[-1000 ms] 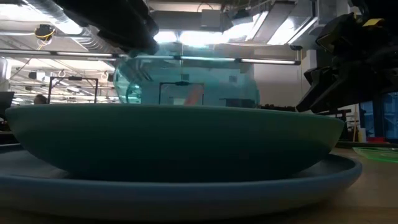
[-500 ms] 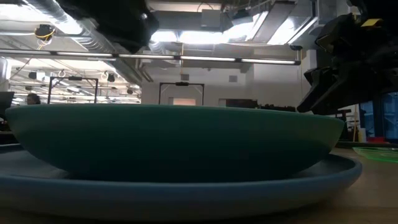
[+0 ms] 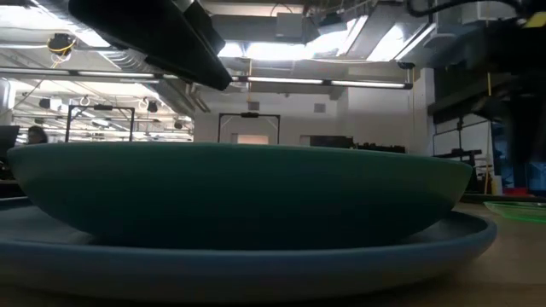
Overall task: Stack plastic plates
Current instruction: Stack the green plate on the blue plate
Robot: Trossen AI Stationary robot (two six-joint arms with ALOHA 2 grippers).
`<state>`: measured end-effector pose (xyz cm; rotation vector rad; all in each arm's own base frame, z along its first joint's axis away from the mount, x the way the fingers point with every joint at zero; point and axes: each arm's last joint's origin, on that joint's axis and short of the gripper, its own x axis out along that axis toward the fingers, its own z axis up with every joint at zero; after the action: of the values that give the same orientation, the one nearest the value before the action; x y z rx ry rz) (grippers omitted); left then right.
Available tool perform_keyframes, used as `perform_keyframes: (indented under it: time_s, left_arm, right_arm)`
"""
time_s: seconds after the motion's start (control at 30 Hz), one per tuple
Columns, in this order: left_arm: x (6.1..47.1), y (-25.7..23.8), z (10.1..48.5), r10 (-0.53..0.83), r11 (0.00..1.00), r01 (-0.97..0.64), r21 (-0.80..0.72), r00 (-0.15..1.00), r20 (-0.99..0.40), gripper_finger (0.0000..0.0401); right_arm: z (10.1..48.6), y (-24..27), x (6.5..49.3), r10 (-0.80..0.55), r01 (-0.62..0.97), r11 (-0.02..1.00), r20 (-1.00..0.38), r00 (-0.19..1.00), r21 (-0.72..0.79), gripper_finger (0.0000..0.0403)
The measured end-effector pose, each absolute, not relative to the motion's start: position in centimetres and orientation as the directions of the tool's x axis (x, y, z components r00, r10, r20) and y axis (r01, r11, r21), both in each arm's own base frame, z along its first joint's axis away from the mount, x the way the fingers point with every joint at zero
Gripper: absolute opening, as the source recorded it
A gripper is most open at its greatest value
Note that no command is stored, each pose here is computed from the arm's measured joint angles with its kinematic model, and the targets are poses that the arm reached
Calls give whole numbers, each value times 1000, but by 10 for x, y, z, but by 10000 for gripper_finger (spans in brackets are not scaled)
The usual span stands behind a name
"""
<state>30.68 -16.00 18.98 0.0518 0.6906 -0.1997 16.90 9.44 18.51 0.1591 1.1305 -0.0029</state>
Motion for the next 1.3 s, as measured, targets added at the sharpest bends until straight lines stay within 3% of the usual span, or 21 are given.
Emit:
perform_keyframes:
  time_s: [0.17,0.43,0.8,1.0,1.3]
  left_arm:
    - [307,-160,190,-164,980,197,-19,758,-631,98]
    - [308,-160,191,-167,980,197,-21,763,-625,98]
    - [308,-160,191,-166,980,196,-21,763,-624,98]
    - [308,-160,191,-167,980,196,-22,764,-623,98]
    - [308,-160,191,-166,981,195,-22,765,-623,98]
  right_arm:
    - [183,110,154,132,170,964,-926,353,202,166]
    - [168,107,135,52,339,931,-968,244,136,165]
    - [150,98,128,-36,354,933,-966,257,60,165]
    - [139,97,127,-11,345,934,-957,290,94,165]
    - [138,90,122,-111,333,943,-956,270,-16,157]
